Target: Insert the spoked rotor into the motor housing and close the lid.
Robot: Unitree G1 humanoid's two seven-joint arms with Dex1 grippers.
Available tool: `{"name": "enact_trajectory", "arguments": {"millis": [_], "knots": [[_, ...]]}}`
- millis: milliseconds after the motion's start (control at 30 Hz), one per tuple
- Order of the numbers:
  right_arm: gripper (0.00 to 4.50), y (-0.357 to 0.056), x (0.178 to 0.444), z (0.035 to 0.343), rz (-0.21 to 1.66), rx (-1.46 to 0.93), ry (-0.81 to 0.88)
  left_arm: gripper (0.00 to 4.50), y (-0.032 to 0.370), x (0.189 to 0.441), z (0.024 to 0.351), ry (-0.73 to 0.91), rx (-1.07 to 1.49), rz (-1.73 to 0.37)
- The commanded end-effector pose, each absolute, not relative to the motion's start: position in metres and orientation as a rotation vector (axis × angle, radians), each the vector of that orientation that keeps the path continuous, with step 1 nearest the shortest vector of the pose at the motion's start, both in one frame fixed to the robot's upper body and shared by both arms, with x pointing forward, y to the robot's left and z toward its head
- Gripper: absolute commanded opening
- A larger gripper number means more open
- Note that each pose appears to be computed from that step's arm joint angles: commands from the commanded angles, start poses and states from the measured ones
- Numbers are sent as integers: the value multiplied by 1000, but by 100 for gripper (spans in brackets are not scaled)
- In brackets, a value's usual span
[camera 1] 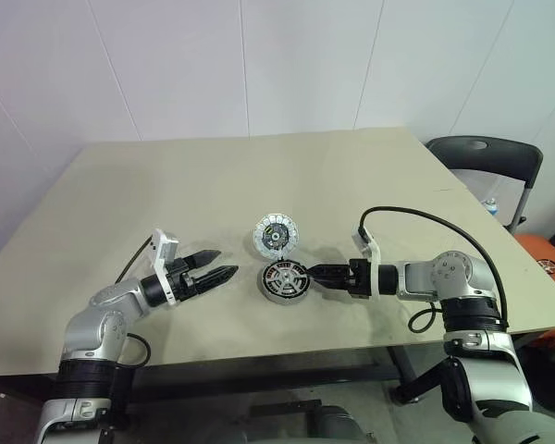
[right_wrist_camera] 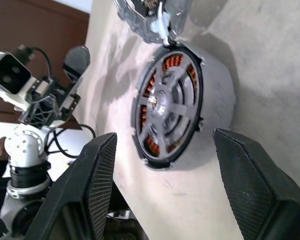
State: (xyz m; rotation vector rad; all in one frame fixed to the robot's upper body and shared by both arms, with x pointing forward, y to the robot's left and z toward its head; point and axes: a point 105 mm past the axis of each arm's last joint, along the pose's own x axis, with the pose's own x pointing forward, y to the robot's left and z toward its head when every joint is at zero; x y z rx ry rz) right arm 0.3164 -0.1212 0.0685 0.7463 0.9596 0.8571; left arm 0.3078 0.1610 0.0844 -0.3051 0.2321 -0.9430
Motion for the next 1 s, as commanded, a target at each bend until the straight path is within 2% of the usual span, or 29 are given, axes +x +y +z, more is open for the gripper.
{"name": "enact_trajectory", "arguments": {"millis": [33,100,133,200,333,433,533,733,867,1000], "knots": [[321,-121,337,99,895,657,805,450,160,312,93,197,-276,-947],[321,-114,344,116,934,609,717,450,160,313,93,193,-279,-937],[282,-109,346,124,955,588,676,450,159,314,94,190,-283,-937],[235,-99,347,135,990,475,603,450,156,315,96,185,-282,-942],[92,-76,338,128,1024,75,514,450,146,317,103,157,-217,-970],[3,-67,337,121,1020,-65,457,450,142,320,108,126,-159,-978],[3,-59,340,118,986,-83,414,450,143,324,114,89,-102,-966],[3,-61,341,100,946,-156,441,450,146,328,125,45,-60,-945],[3,-81,327,51,940,-310,650,450,150,329,125,47,-53,-934],[3,-85,314,33,970,-329,725,450,153,330,121,62,-43,-917]]}}
